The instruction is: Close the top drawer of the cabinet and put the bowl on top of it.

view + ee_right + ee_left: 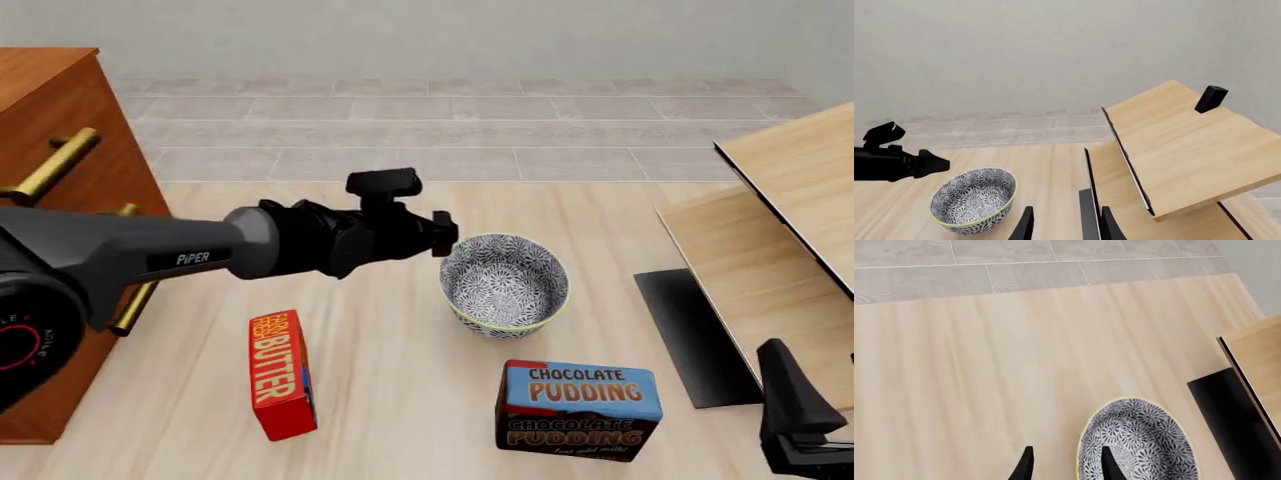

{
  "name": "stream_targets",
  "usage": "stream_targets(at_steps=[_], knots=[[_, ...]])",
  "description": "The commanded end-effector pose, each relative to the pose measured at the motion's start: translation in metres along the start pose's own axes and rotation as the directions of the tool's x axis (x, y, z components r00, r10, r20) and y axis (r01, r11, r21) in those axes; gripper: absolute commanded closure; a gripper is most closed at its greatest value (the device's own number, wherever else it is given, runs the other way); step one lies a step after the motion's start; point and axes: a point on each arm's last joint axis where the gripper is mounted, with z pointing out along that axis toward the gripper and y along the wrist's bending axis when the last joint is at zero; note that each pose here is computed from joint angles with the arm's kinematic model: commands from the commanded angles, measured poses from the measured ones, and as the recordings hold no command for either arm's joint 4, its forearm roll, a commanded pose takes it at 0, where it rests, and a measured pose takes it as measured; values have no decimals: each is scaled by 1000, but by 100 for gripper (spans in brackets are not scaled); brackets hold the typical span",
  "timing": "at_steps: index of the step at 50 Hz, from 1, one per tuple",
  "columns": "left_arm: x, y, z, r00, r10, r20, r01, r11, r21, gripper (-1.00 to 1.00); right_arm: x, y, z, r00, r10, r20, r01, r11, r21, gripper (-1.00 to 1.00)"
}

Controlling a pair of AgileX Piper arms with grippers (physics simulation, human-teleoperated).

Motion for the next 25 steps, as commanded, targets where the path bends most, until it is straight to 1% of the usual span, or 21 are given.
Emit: stream_targets(at_steps=[1,8,14,25], knots=[[10,-2,9,1000,-11,-15,11,1000,6,-100,0,0,0,1000,0,-1,0,1000,0,-100],[16,-6,12,1000,-17,-24,18,1000,13,-100,0,0,0,1000,0,-1,0,1000,0,-100],[22,-14,13,999,-20,-28,21,999,30,-100,0,0,0,1000,2,-1,-2,1000,0,-100],[27,-19,15,999,-22,-33,23,999,40,-100,0,0,0,1000,3,0,-3,1000,0,-100]])
